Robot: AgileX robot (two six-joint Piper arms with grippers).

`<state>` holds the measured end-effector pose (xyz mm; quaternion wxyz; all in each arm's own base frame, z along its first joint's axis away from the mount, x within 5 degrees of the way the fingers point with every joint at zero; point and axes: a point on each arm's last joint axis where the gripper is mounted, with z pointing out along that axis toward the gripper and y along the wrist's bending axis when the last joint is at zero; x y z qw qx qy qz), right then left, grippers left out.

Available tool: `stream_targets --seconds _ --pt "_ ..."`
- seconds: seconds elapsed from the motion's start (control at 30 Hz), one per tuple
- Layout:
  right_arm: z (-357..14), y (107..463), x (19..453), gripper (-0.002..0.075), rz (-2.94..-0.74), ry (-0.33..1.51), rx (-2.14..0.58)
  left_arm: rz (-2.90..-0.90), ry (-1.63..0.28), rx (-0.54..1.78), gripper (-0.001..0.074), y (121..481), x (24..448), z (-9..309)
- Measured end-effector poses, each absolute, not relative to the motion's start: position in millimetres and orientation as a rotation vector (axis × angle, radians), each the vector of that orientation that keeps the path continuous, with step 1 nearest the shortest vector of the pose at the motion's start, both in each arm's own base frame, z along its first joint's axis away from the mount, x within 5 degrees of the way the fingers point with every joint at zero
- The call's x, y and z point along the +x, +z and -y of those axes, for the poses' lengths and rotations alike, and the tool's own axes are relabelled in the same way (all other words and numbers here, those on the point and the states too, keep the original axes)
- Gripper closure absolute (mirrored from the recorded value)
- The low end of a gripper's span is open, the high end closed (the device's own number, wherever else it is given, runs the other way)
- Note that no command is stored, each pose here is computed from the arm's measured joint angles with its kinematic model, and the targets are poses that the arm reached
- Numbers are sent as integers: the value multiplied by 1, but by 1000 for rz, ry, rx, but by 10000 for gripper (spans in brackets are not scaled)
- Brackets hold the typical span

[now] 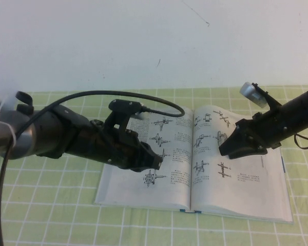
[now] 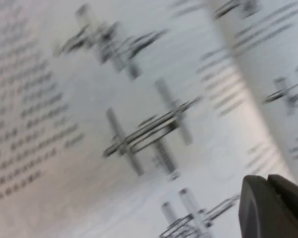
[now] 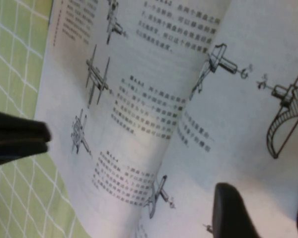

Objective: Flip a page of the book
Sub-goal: Open the closed book

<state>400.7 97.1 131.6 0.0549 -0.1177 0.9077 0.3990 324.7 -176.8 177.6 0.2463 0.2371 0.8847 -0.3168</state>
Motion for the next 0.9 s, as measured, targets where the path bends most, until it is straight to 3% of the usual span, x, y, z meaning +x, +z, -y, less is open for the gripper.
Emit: stream_targets --seconds 0.17,0.37,0.67,0.9 --pt "-97 125 401 435 -2765 1209 -355 -2309 -849 677 738 205 321 175" --pt "-93 130 397 435 -2799 1193 -416 -2266 -806 728 738 208 322 175" --pt "-63 151 386 434 -2970 839 -517 -2349 -687 660 738 172 337 171" --pt "-59 149 384 434 -3022 781 -496 -2418 -687 650 738 145 340 172"
